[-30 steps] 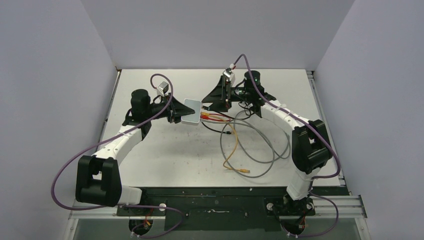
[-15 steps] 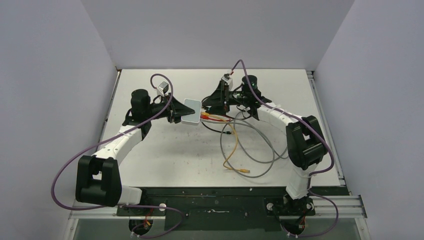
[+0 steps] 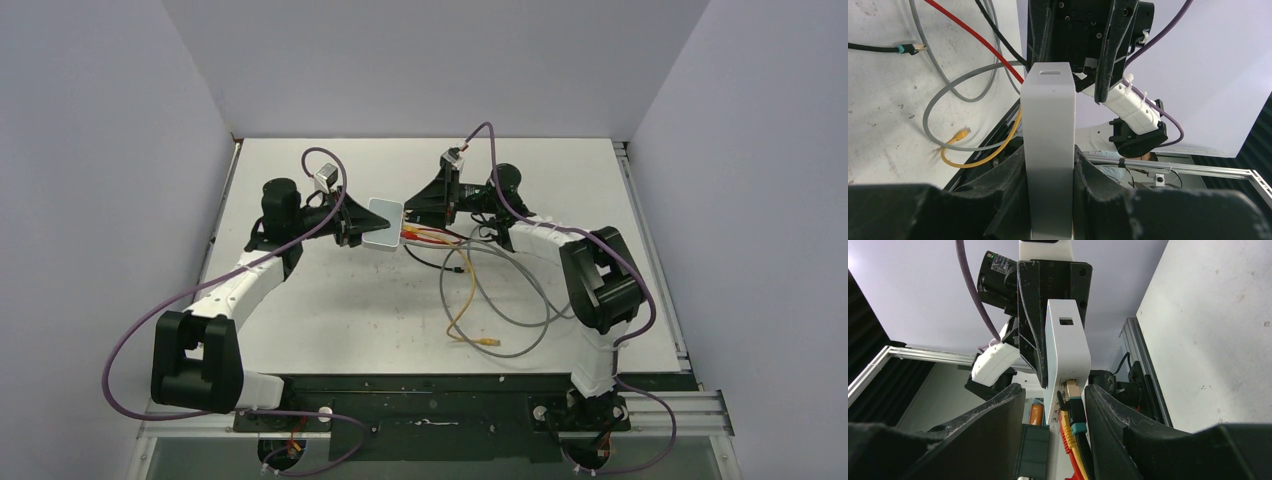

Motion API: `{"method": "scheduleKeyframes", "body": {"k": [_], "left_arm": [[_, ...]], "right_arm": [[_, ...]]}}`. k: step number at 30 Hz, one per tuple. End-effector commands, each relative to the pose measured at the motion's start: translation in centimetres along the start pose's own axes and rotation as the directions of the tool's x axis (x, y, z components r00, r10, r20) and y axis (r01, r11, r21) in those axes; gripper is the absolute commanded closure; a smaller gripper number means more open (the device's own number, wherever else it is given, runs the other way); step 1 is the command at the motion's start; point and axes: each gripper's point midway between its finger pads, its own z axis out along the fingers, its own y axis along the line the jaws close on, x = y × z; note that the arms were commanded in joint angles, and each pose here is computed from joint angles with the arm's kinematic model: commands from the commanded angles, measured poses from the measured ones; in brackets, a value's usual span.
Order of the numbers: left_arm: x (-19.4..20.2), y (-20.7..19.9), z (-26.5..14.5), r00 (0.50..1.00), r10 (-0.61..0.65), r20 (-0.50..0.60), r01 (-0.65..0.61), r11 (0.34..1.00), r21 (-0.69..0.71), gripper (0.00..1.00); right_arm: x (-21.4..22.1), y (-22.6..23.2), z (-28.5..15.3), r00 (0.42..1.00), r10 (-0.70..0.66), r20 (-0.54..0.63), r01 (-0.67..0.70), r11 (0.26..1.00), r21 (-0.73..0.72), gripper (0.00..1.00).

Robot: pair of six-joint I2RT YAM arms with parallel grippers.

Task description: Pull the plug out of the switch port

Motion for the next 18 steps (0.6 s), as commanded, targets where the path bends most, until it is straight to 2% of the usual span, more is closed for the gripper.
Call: {"method": "scheduleKeyframes", "body": {"k": [1,3,6,7,10,13,18], "left_arm": [[-0.3,-2.8,-0.2,0.996,0.092,0.017,-0.093,0.994,0.058,1.00],[-0.3,-2.8,-0.2,0.996,0.093,0.017,-0.094,0.994,0.059,1.00],[-0.3,-2.9,-0.2,0.995,0.096,0.020,-0.097,0.993,0.061,1.00],[-0.3,-3.0,-0.2,0.995,0.097,0.020,-0.098,0.993,0.061,1.00],[-0.3,-3.1,-0.3,0.995,0.100,0.021,-0.101,0.993,0.063,1.00],[-0.3,-3.1,-0.3,0.995,0.100,0.021,-0.101,0.993,0.063,1.00],[-0.4,-3.0,-0.3,0.995,0.098,0.025,-0.099,0.993,0.060,1.00]], "right_arm": [[1.3,2.6,0.3,0.996,-0.077,-0.037,0.073,0.993,-0.090,0.53],[1.3,2.5,0.2,0.997,-0.075,-0.035,0.072,0.994,-0.088,0.57],[1.3,2.4,0.2,0.997,-0.071,-0.036,0.068,0.994,-0.085,0.57],[1.3,2.2,0.1,0.997,-0.069,-0.035,0.066,0.994,-0.083,0.56],[1.2,2.0,0.0,0.997,-0.066,-0.030,0.064,0.995,-0.071,0.41],[1.2,1.6,0.1,0.997,-0.066,-0.033,0.065,0.997,-0.046,0.38],[1.3,1.8,0.1,0.997,-0.072,-0.040,0.070,0.996,-0.052,0.60]]}}
